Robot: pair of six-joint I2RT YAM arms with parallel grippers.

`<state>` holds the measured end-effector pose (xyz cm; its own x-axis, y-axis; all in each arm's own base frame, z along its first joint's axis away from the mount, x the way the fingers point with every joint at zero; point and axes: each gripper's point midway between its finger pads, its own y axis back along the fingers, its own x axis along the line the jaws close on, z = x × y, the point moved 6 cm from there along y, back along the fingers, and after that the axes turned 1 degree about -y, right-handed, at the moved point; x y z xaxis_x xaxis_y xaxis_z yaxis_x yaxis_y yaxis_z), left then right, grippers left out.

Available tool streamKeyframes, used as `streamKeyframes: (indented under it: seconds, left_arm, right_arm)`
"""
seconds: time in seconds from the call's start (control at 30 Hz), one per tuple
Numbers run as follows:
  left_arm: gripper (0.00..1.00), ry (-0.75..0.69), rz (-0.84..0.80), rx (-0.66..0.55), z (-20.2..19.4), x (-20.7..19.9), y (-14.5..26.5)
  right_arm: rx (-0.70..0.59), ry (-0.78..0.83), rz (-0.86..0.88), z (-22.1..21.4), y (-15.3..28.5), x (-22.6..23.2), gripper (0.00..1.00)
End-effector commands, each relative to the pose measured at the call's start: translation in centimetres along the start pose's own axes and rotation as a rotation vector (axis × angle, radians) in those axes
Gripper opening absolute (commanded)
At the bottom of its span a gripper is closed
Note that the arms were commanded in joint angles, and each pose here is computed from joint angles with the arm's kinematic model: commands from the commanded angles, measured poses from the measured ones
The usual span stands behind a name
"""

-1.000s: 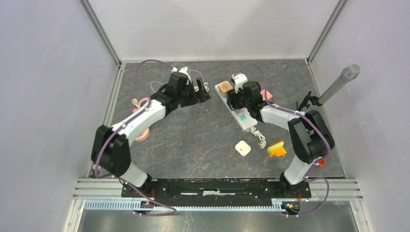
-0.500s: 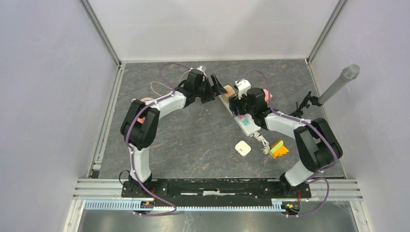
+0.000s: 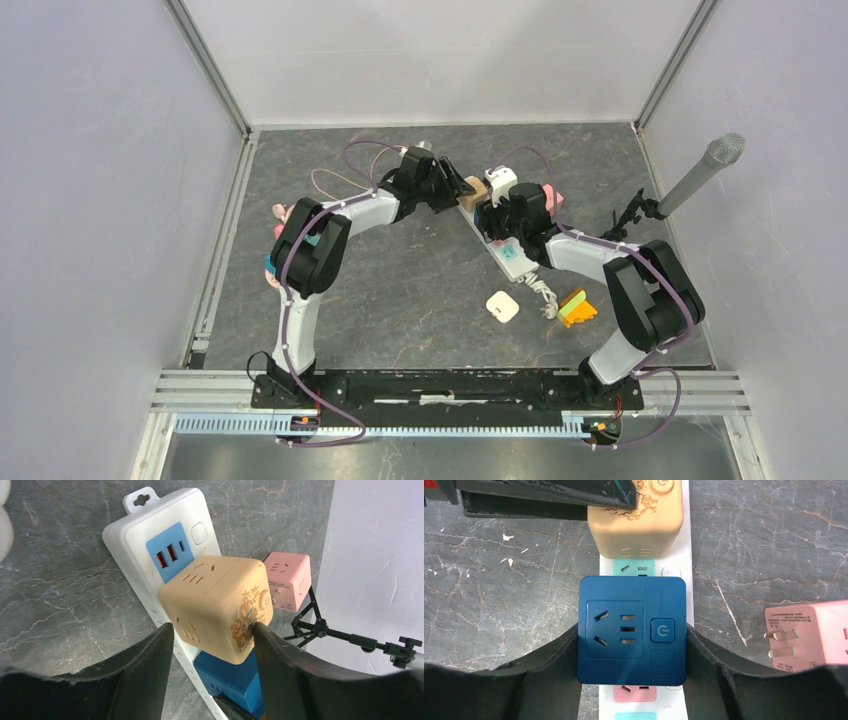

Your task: Pull the plug off the socket

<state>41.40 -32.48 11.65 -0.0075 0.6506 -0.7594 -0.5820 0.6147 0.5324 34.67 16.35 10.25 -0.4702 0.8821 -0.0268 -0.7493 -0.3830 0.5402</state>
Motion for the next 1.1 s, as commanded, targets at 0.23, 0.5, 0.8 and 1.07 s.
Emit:
streamKeyframes:
  seconds: [0.23, 0.5, 0.8, 1.07]
  left_arm:
    - [0.56, 0.012, 0.243, 0.023, -3.1, 3.9, -1.1]
    - [0.53, -0.031, 0.249, 0.079, -4.7, 4.4, -1.2]
    - [0.52, -0.074, 0.287, 0.102, -5.2, 5.2, -1.1]
    - [0.51, -0.098, 0.300, 0.096, -5.4, 5.5, -1.0]
  right_arm:
    - [-0.136, -0.036, 0.083, 3.7, 0.6, 1.1, 0.12]
    - [-0.125, 0.007, 0.079, 4.2, -0.2, 2.6, 0.00]
    - [-0.185, -0.066, 0.134, 4.7, 0.9, 2.1, 0.00]
    - [-0.120, 0.027, 0.136, 4.2, -0.3, 4.2, 0.00]
